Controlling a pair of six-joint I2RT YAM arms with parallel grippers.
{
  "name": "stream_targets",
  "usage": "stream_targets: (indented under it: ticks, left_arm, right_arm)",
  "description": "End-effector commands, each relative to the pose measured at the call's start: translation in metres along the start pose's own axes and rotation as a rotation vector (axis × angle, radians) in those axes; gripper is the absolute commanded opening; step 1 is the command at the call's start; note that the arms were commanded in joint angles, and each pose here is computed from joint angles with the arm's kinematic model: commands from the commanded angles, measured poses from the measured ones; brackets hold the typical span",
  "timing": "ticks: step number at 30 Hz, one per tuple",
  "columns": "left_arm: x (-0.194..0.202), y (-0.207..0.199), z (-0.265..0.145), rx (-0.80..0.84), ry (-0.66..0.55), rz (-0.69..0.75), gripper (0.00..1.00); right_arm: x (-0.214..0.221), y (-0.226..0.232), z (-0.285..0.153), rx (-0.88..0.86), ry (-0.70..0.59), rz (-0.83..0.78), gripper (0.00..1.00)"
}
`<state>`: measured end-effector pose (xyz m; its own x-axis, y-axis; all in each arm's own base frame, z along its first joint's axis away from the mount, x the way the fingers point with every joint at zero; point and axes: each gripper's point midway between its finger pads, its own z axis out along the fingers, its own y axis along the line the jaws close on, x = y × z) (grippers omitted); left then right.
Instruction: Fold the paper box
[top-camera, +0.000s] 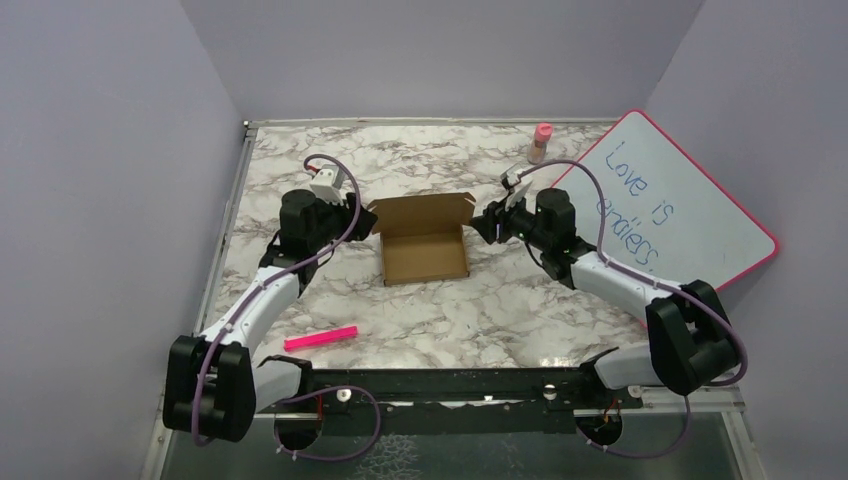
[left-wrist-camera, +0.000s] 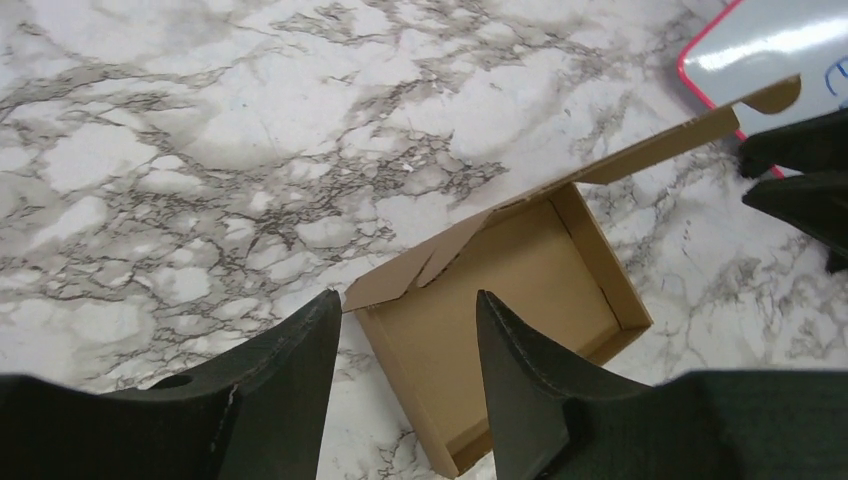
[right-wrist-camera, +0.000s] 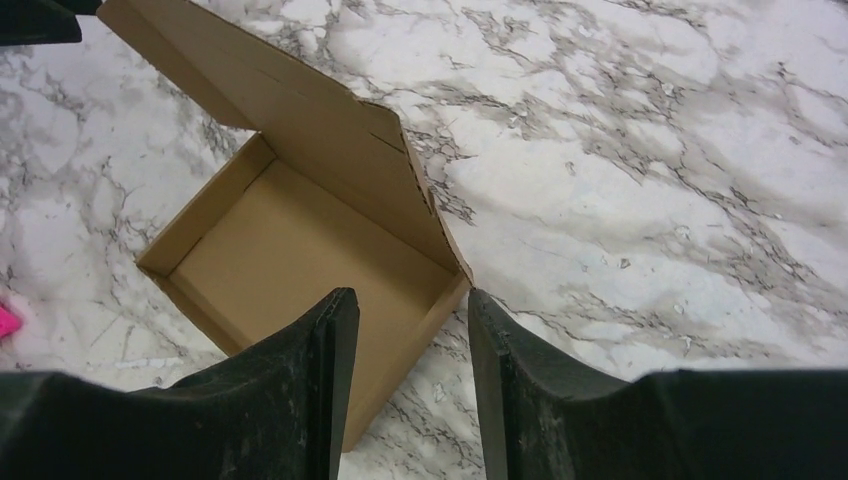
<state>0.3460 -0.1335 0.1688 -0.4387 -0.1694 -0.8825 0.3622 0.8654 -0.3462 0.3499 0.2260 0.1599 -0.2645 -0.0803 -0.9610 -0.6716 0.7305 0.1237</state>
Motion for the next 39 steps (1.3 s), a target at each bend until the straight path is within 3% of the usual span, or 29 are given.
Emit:
stream_targets:
  ticks: [1,11,18,26,33,39]
  left_arm:
    - [0.001,-0.027,0.001,0.209,0.045,0.088,0.53]
    - [-0.001,-0.030,0.013,0.330,0.024,0.276,0.51]
    - [-0.001,-0.018,0.017,0.300,0.042,0.365,0.51]
    - [-0.009,-0.007,0.018,0.300,0.024,0.425,0.52]
    - [-0.004,-0.008,0.026,0.375,0.032,0.444,0.53]
    - [-0.006,-0.013,0.031,0.422,0.042,0.412,0.44]
  right_arm:
    - [-0.018,0.007,0.011,-0.079,-0.064,-0.086,0.48]
    - [-0.018,0.002,0.022,-0.081,-0.089,-0.136,0.45]
    - [-0.020,-0.006,0.024,-0.048,-0.092,-0.157,0.44]
    - [-0.015,0.000,0.025,-0.088,-0.084,-0.169,0.36]
    - [-0.013,0.000,0.026,-0.092,-0.081,-0.176,0.35]
    - [-0.012,0.003,0.026,-0.113,-0.076,-0.173,0.27]
